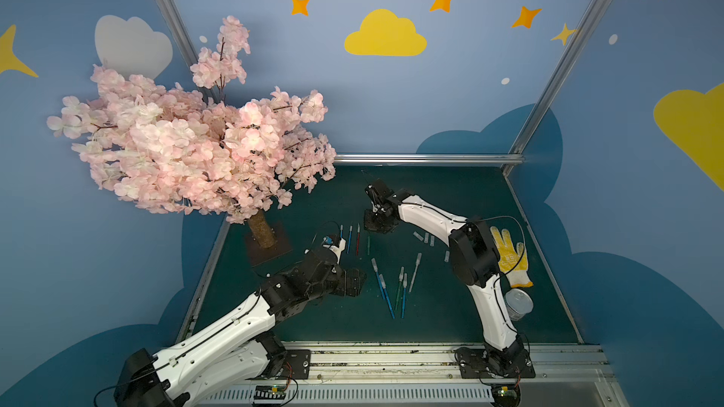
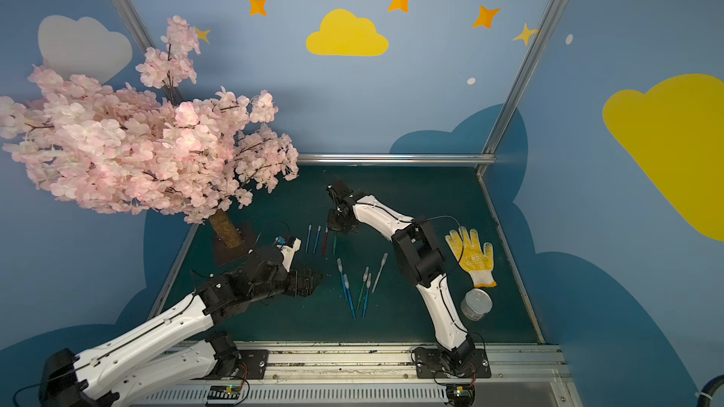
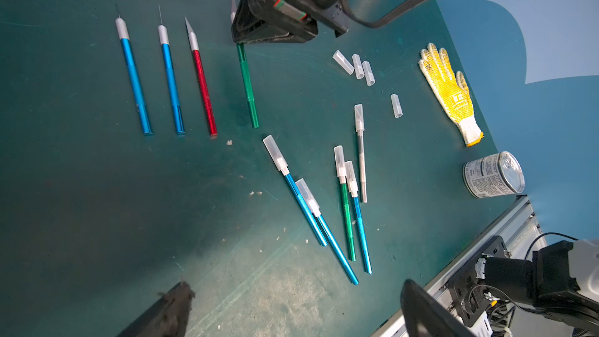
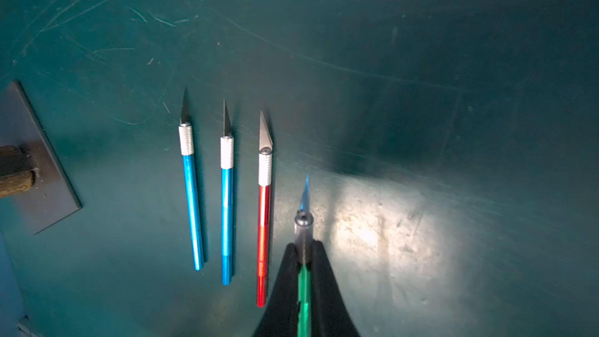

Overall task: Remove protective caps from carving knives
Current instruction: Place the carving knife at the center of the board.

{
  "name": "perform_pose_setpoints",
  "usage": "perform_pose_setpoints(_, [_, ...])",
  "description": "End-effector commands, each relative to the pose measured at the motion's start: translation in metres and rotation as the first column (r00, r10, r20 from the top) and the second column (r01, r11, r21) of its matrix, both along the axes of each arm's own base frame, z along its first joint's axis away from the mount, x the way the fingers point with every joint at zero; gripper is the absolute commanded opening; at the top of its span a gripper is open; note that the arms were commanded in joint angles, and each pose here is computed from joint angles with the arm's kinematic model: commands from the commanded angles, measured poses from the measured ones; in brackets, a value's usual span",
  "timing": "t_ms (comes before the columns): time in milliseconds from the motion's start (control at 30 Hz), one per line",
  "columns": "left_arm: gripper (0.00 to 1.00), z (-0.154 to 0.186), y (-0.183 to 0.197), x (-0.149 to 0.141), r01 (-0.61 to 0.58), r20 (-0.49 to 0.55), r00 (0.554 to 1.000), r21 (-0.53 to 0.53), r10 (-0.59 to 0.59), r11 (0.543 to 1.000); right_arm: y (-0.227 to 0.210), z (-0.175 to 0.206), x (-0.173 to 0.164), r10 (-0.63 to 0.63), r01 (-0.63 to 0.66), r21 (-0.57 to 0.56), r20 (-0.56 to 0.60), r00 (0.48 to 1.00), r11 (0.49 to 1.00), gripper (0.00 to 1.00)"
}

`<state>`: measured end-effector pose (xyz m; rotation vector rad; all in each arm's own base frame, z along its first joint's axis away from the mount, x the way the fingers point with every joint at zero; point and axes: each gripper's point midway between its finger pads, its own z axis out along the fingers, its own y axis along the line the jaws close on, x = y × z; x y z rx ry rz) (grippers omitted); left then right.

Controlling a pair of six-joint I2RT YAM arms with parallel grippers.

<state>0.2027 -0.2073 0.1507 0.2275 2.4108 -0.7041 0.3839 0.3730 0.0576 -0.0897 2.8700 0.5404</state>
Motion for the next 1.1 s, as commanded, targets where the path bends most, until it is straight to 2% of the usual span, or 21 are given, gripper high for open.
perform_pose_setpoints(0, [1.0, -0.003, 0.003, 0.0, 0.0, 0.004, 1.0, 0.015, 0.0, 1.0, 0.009, -0.002, 0.001, -0.005, 0.005, 0.018, -0.008, 1.0, 1.0, 0.06])
perform_pose_setpoints(167, [1.0, -0.004, 0.001, 0.001, 0.004, -0.002, 1.0, 0.01, -0.004, 1.0, 0.012, -0.005, 0.005, -0.005, 0.006, 0.028, -0.011, 1.0, 1.0, 0.16])
perform_pose_setpoints(333, [1.0, -0.007, -0.002, 0.001, 0.013, -0.011, 1.0, 0.014, -0.013, 1.0, 0.015, 0.001, 0.008, 0.003, -0.003, 0.038, 0.0, 1.0, 0.999, 0.39])
perform_pose_setpoints(567, [1.0, -0.013, -0.009, 0.003, 0.019, -0.034, 0.999, 0.006, -0.019, 1.0, 0.001, 0.031, 0.006, 0.038, -0.039, 0.01, 0.072, 0.997, 0.999, 0.47])
perform_pose_setpoints(700, [1.0, -0.016, -0.018, 0.005, 0.015, -0.045, 0.999, -0.006, -0.015, 1.0, -0.014, 0.049, -0.004, 0.062, -0.062, -0.009, 0.113, 0.992, 0.998, 0.59])
perform_pose_setpoints(933, [1.0, -0.028, -0.038, 0.008, 0.016, -0.069, 0.997, 0.011, -0.015, 1.0, -0.052, 0.077, -0.031, 0.105, -0.095, -0.061, 0.188, 0.977, 0.994, 0.95])
perform_pose_setpoints(1067, [1.0, -0.038, -0.049, 0.012, -0.002, -0.095, 0.995, 0.024, 0.005, 1.0, -0.075, 0.087, -0.05, 0.115, -0.1, -0.079, 0.213, 0.97, 0.992, 0.98])
